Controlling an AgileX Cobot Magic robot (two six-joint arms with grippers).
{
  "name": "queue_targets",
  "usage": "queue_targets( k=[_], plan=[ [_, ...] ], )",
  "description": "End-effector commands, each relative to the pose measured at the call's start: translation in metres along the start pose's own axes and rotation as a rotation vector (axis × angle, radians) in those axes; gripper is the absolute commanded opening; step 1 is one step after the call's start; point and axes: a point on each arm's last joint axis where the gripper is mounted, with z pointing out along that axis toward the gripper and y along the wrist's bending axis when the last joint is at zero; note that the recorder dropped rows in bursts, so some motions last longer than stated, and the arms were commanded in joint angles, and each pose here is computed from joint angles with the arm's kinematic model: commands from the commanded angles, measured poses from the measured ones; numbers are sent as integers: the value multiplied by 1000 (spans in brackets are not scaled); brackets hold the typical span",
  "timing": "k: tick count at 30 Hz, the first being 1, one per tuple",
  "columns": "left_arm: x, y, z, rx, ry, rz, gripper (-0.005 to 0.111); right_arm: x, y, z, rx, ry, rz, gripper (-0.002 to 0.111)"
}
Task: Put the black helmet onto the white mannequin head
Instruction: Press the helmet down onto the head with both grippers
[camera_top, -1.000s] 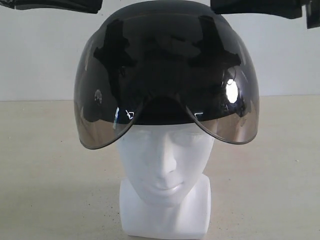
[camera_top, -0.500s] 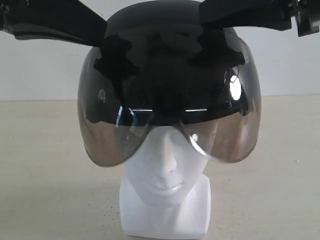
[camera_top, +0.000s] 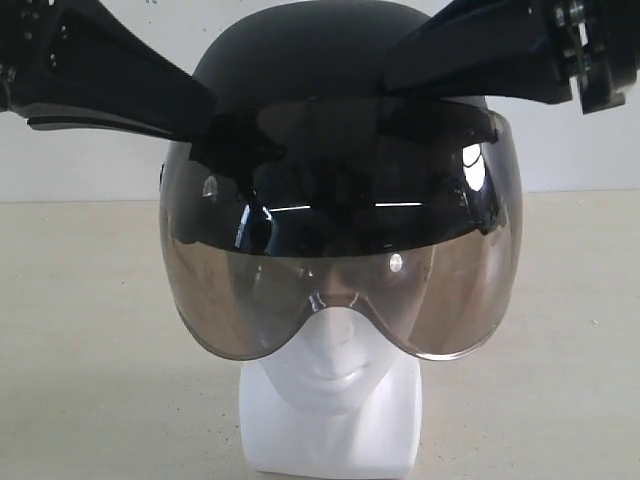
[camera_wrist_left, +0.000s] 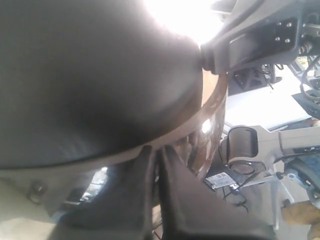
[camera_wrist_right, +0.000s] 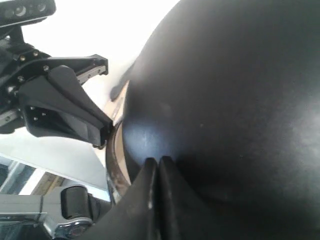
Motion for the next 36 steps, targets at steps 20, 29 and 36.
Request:
queue_targets(
  k=[20,29,36],
  plan=[
    [30,8,8,-20,62,-13,4,16,-13,8,50,103,20,0],
    [30,2,4,-10,46,-2,4,18,-12,8,43,124,26,0],
    [8,-18,-11,9,-145,33,4,18,-12,7,43,123,26,0]
  ],
)
